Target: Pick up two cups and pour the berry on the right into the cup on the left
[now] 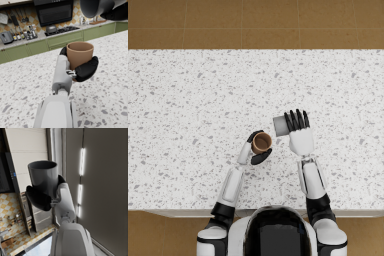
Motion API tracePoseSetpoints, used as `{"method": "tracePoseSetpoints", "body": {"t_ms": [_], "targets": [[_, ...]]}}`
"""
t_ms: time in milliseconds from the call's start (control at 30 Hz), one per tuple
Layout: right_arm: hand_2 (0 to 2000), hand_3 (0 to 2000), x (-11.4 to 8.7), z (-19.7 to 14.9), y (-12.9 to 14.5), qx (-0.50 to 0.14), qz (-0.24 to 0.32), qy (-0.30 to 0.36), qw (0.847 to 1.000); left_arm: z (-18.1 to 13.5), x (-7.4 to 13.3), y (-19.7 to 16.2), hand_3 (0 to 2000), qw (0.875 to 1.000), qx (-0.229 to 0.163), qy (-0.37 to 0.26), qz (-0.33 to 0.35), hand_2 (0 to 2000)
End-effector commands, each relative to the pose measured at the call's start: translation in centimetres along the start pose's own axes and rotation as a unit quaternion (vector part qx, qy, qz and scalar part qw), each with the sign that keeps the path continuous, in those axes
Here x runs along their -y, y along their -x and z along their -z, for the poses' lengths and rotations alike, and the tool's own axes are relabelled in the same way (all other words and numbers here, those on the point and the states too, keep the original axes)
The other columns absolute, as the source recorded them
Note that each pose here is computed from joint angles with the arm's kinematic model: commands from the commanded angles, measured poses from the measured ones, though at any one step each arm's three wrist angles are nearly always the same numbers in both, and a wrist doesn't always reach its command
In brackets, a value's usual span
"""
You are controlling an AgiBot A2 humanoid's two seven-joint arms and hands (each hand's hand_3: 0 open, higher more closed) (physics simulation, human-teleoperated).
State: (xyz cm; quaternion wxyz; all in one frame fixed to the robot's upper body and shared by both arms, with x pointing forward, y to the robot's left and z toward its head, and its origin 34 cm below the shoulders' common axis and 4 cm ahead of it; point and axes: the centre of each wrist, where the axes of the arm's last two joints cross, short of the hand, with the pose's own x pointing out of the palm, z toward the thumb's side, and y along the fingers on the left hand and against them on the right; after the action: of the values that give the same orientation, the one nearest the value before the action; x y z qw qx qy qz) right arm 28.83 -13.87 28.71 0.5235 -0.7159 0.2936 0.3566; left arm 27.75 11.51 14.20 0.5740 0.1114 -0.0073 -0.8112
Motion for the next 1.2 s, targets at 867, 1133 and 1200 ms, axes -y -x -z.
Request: {"method": "tracePoseSetpoints", "body": {"t_ms": [867, 1133, 1200], "targets": [[2000, 1280, -0.4, -1.0, 0.9, -0.283, 0.013, -0.021, 0.959, -0.4, -0.6, 0.1, 1280, 1.000, 0.012, -0.006, -0.015, 2000], [2000, 1280, -0.5, -1.0, 0.9, -0.284, 0.012, -0.022, 0.959, -0.4, -0.5, 0.2, 1280, 1.000, 0.013, -0.006, -0.016, 2000], [2000, 1280, -0.5, -1.0, 0.9, -0.284, 0.012, -0.022, 0.959, -0.4, -0.5, 0.2, 1280, 1.000, 0.013, -0.006, -0.016, 2000]]}}
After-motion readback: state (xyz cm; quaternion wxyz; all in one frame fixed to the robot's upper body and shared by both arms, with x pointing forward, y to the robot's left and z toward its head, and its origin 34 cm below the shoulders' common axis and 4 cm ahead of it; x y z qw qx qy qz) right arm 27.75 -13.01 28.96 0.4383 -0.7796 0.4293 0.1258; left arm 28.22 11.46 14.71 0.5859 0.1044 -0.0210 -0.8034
